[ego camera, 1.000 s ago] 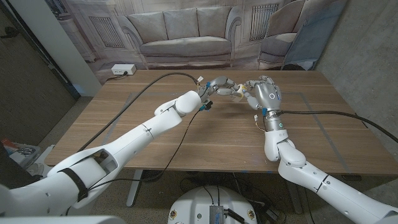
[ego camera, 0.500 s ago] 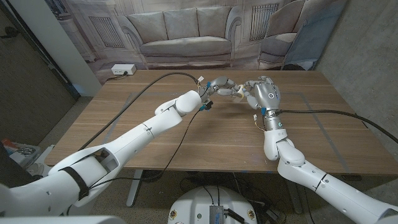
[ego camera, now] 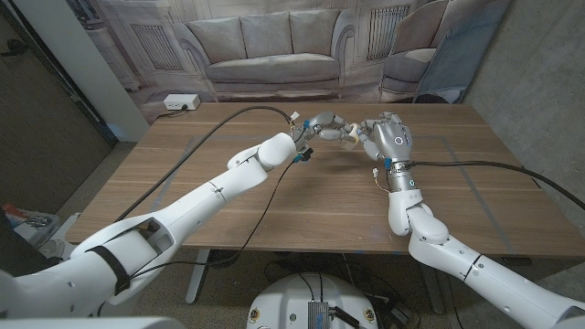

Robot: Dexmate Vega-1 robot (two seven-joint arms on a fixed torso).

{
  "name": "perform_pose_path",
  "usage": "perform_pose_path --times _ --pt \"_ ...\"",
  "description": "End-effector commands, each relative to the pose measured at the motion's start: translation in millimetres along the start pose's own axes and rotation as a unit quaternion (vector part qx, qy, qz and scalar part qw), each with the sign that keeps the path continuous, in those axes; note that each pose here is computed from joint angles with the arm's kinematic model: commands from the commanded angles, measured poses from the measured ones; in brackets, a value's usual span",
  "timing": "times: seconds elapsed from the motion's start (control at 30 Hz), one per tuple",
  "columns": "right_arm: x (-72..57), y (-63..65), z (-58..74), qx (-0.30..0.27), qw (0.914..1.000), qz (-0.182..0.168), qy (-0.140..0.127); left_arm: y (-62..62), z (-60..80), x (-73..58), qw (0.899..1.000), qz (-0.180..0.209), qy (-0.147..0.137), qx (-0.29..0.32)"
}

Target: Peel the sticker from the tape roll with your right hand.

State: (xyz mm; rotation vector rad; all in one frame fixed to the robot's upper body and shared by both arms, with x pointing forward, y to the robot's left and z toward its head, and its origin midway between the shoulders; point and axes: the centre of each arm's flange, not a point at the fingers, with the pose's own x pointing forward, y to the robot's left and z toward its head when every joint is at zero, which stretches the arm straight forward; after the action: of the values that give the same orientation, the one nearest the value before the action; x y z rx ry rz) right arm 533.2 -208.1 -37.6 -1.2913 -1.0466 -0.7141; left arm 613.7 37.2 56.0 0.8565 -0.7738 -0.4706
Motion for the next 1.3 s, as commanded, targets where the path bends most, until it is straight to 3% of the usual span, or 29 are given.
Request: perform_pose_path --times 0.03,0.77,1.3 --pt "-1.6 -2.1 -1.5 -0.002 0.9999 -0.016 0.002 -1.3 -0.4 0.1 1.0 -0.001 0.0 -0.005" --pt "-0.9 -1.6 -3.2 0.006 0.9994 -0.034 0.002 -3.4 -0.4 1.8 1.0 -0.008 -0.002 0.006" --pt "1.7 -1.1 -5.1 0.01 0.9991 -0.04 0.007 -12.5 0.1 -3.0 1.0 -0.019 -0.005 0.022"
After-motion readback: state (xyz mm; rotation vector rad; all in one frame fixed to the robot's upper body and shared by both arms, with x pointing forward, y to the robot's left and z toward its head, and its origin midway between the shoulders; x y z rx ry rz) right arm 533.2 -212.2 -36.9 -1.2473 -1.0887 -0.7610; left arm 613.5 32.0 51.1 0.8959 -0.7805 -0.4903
